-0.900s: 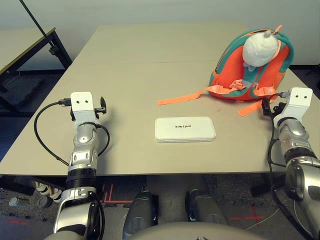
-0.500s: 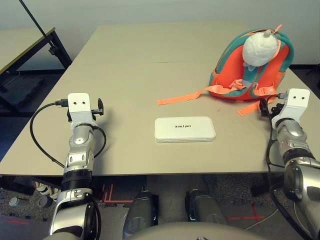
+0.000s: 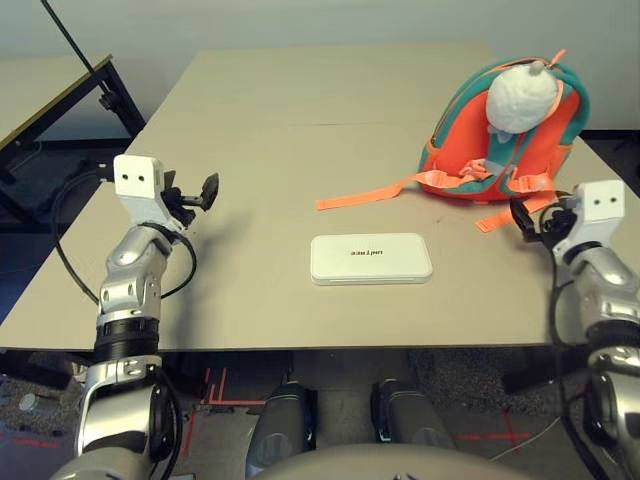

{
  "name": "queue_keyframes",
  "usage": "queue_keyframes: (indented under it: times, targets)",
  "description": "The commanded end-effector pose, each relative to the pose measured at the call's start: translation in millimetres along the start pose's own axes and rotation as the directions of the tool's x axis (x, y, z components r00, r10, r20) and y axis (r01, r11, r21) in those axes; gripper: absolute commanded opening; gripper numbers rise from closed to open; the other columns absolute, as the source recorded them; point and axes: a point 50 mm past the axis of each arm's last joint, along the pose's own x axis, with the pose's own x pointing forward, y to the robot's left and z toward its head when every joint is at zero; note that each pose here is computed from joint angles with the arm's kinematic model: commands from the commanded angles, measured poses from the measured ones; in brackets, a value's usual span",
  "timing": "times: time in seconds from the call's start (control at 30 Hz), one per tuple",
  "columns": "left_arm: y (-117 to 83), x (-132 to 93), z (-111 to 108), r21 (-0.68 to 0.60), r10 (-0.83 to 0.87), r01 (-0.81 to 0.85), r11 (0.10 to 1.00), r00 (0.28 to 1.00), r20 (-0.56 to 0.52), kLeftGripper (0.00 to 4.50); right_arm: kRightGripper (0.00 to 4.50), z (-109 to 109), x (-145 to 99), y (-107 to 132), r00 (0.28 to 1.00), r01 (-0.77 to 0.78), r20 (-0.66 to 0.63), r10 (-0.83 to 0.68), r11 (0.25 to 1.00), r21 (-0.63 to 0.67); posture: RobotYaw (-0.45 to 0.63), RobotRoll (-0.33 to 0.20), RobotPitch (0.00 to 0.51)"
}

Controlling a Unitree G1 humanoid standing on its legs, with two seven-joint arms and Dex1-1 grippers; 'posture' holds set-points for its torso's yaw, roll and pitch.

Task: Put the pencil case into the backpack and zip it.

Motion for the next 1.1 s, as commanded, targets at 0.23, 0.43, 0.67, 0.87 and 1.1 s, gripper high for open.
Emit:
queue_keyframes:
  times: [0.23, 0.43, 0.67, 0.87, 1.1]
  targets:
    - [-21, 1, 0, -0.235, -0.304, 0.252, 0.939, 0.928, -0.217, 4.49, 4.48, 26, -4, 30, 0.974, -0.227, -0.045, 0.223, 0.967, -0.116, -0.14, 0.0, 0.037]
    - [-26, 5, 3, -0.473, -0.363, 0.184, 0.861, 0.876, -0.319, 4.49, 4.48, 35, 1, 35, 0.96, -0.279, -0.07, 0.27, 0.93, -0.241, -0.14, 0.0, 0.035]
    - [-43, 5, 1, -0.645, -0.46, 0.135, 0.752, 0.808, -0.367, 4.49, 4.48, 39, 5, 39, 0.944, -0.33, -0.119, 0.308, 0.87, -0.367, -0.13, 0.0, 0.031]
    - [-58, 5, 2, -0.729, -0.558, 0.141, 0.67, 0.742, -0.371, 4.5, 3.89, 40, 7, 36, 0.935, -0.354, -0.151, 0.321, 0.832, -0.428, -0.14, 0.0, 0.032]
    - [-69, 3, -8, -0.733, -0.63, 0.162, 0.661, 0.65, -0.424, 4.5, 1.26, 38, 9, 40, 0.913, -0.407, -0.191, 0.361, 0.777, -0.48, -0.14, 0.0, 0.03]
